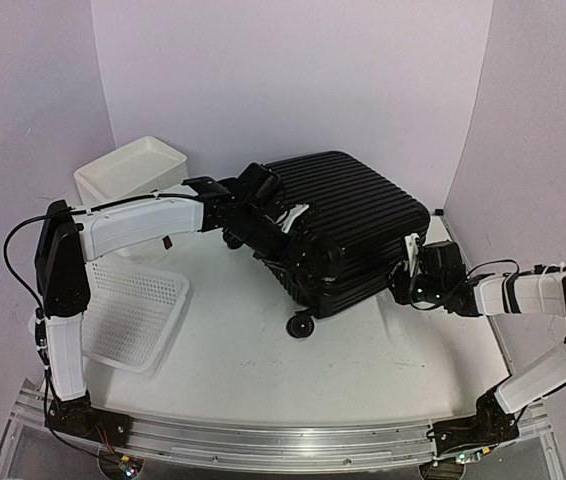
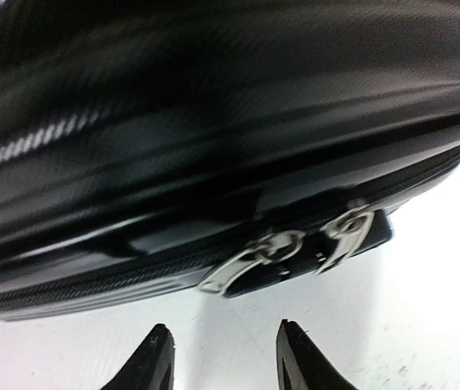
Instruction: Open, take out, and arrange the luggage
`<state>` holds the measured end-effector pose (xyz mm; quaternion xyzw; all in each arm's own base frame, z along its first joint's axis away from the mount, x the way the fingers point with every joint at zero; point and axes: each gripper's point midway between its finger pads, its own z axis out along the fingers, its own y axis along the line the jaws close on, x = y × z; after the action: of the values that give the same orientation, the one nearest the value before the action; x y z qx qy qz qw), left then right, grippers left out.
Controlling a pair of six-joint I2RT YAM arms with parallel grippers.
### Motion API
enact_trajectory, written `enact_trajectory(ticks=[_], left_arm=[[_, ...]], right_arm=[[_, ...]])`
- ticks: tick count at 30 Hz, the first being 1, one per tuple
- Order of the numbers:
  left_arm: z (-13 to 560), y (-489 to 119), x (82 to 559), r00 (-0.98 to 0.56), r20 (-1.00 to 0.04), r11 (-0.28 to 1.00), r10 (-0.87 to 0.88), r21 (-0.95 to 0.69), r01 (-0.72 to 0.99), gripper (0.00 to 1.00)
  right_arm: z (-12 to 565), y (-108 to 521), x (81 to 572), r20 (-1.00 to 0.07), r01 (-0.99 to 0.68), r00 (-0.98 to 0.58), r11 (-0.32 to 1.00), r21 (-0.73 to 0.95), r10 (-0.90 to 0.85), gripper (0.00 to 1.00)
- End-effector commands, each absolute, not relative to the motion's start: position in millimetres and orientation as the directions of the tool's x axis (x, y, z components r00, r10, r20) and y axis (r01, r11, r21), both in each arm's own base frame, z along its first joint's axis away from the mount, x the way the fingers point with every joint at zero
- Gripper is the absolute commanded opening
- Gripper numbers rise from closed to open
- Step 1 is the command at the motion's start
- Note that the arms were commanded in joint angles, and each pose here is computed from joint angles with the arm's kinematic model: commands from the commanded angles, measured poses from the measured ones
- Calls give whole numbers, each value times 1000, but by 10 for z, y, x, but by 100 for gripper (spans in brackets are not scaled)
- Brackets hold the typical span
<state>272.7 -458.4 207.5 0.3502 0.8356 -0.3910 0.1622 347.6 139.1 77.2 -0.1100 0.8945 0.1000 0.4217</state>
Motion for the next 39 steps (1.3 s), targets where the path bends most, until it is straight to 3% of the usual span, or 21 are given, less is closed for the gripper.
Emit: enact_trajectory(ticks=[1,14,24,28,39], left_arm=[[3157,-4784,2889,-579,-766,293,278,-507,811,19],[3132,-4800,2854,-589,-755,276,287,-524,806,19],[3144,-4777,2848,-578,-763,278,289,-510,814,18],[3173,-4770,2847,-570,-770,277,287,-503,818,19],[3176,-4787,2843,-578,-763,271,288,-514,814,19]], right_arm=[[1067,1291,3775,-849,-145,-529,986,76,-12,41],[1272,1503,3886,-874,-199,-479,960,197,80,40],[1361,1211,3712,-860,-34,-447,956,290,245,47],[1347,1198,3642,-852,-43,-458,951,306,253,49],[1220,1317,3790,-848,-113,-501,959,261,172,40]])
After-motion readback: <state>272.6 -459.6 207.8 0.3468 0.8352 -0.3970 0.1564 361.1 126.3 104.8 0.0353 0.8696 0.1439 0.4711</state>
